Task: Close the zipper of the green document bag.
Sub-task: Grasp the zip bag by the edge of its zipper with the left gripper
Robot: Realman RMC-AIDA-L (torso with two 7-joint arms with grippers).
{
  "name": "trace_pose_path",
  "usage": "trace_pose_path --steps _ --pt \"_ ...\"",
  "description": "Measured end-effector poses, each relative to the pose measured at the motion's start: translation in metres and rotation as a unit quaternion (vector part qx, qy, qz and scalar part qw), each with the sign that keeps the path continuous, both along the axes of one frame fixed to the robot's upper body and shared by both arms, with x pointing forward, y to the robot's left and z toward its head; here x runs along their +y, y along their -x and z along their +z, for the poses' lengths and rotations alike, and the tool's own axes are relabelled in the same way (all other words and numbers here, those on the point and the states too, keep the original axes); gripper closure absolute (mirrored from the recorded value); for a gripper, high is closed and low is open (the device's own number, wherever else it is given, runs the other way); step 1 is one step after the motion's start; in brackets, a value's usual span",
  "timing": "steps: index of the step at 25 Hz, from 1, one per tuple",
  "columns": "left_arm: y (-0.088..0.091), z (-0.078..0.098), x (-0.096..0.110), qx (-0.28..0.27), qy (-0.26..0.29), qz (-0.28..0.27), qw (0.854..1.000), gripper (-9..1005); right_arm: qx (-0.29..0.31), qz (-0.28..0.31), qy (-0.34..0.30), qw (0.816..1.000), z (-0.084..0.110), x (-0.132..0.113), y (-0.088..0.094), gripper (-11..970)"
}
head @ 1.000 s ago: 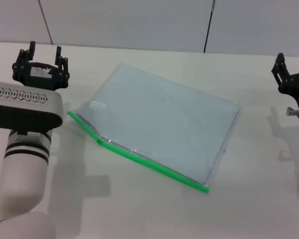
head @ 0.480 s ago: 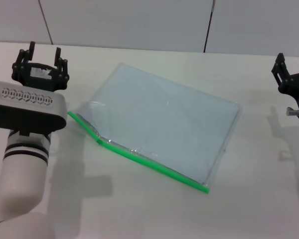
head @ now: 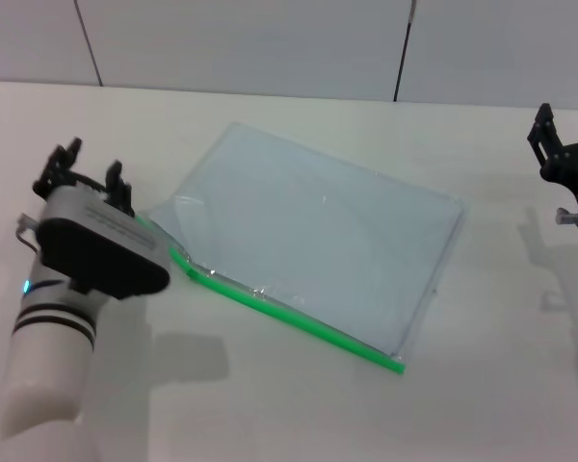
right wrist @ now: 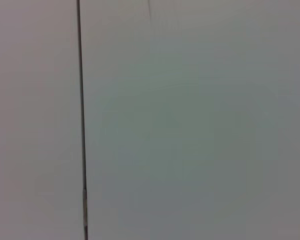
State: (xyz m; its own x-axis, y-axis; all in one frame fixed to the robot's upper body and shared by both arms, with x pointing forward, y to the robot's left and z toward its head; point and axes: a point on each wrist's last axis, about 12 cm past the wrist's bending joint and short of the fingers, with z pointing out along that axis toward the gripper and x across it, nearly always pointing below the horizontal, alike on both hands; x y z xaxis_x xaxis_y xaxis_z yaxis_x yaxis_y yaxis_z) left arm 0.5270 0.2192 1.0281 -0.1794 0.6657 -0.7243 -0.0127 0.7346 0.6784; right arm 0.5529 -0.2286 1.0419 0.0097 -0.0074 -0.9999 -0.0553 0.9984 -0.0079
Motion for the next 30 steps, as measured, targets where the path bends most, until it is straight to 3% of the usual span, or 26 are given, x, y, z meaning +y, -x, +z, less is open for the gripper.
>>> trace_pose_path --steps 5,13,25,30 --pt "0.008 -0.007 -0.003 0.033 -0.060 -0.007 0.998 472 0.001 -0.001 0.000 1.000 0.000 -0.001 0.000 206" --pt "0.013 0.000 -0.001 0.006 -0.067 0.016 0.998 473 0.002 -0.003 0.002 1.000 -0.001 -0.002 0.001 205" --pt "0.014 -0.004 0.000 0.052 -0.149 0.024 0.987 529 0.001 -0.003 0.000 1.000 -0.001 -0.002 0.001 205" --pt "0.011 -0.001 -0.008 0.063 -0.189 0.012 0.980 530 0.001 -0.003 0.000 1.000 -0.001 -0.002 0.000 205"
